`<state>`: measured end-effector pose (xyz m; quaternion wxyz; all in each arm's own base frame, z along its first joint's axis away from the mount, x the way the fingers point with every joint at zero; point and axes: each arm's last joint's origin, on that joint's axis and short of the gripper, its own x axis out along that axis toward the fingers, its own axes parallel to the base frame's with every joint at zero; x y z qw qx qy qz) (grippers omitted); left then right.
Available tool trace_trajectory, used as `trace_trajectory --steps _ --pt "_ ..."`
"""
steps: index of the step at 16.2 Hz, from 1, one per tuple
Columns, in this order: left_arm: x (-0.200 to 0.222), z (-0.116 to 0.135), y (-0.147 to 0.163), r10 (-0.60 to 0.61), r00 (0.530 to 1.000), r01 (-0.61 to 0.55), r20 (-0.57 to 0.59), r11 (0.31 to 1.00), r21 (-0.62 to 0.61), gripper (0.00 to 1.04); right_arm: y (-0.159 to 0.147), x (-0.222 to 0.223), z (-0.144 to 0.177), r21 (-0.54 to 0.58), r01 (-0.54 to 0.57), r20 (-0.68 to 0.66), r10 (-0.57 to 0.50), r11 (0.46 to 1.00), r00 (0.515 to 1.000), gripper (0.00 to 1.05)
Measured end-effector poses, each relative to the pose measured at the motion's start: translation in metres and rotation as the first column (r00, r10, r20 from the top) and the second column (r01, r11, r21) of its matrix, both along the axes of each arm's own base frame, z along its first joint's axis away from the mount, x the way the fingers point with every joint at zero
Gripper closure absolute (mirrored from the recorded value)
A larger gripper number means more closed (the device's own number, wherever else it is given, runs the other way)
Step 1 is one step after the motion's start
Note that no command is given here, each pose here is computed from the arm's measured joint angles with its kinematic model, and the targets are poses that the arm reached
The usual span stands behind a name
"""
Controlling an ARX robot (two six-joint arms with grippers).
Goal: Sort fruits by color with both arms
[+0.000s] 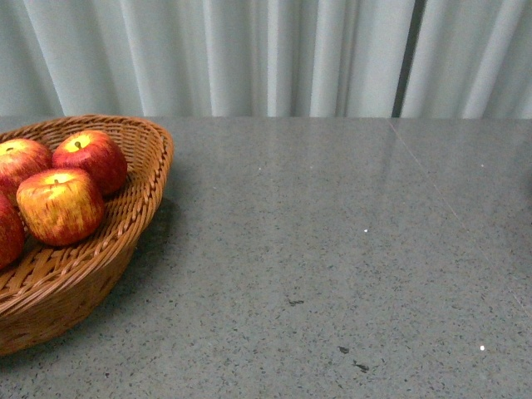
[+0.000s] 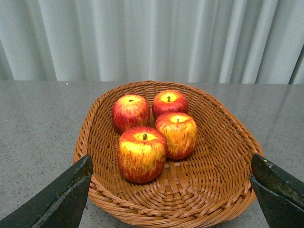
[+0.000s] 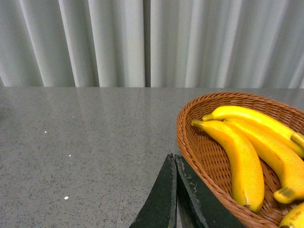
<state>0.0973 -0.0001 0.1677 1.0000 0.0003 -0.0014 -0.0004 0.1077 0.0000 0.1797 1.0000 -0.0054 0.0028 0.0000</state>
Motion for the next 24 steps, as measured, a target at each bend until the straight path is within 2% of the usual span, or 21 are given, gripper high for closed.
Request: trace_trajectory --steps 1,3,5,22,23,24 --pt "0.0000 0.0000 0.0000 0.000 1.000 0.000 0.000 1.000 0.000 0.07 0.0000 -0.0057 -0.0055 0.000 -0.002 -0.037 0.002 1.000 0.999 1.03" --pt "0.0000 0.0000 0.0000 0.000 1.000 0.000 0.000 1.000 0.000 0.07 0.0000 -0.0102 -0.0050 0.000 0.000 0.011 0.000 1.000 1.000 1.03" --pt "0.0000 -0.0001 0.0000 0.002 1.000 -0.002 -0.001 1.000 0.000 0.07 0.0000 -0.0105 -0.0132 0.001 0.000 0.002 0.000 1.000 1.000 1.03" --pt "0.0000 0.0000 0.0000 0.000 1.000 0.000 0.000 1.000 0.000 0.07 0.0000 -0.0105 -0.0125 0.003 0.000 0.010 0.000 1.000 1.000 1.03" --pt "0.0000 0.0000 0.0000 0.000 1.000 0.000 0.000 1.000 0.000 0.07 0.0000 -0.0105 -0.0125 0.002 0.000 0.010 0.000 1.000 1.000 0.98" --pt "0.0000 0.0000 0.0000 0.000 1.000 0.000 0.000 1.000 0.000 0.07 0.0000 -0.0105 -0.0125 0.003 0.000 0.010 0.000 1.000 1.000 0.85"
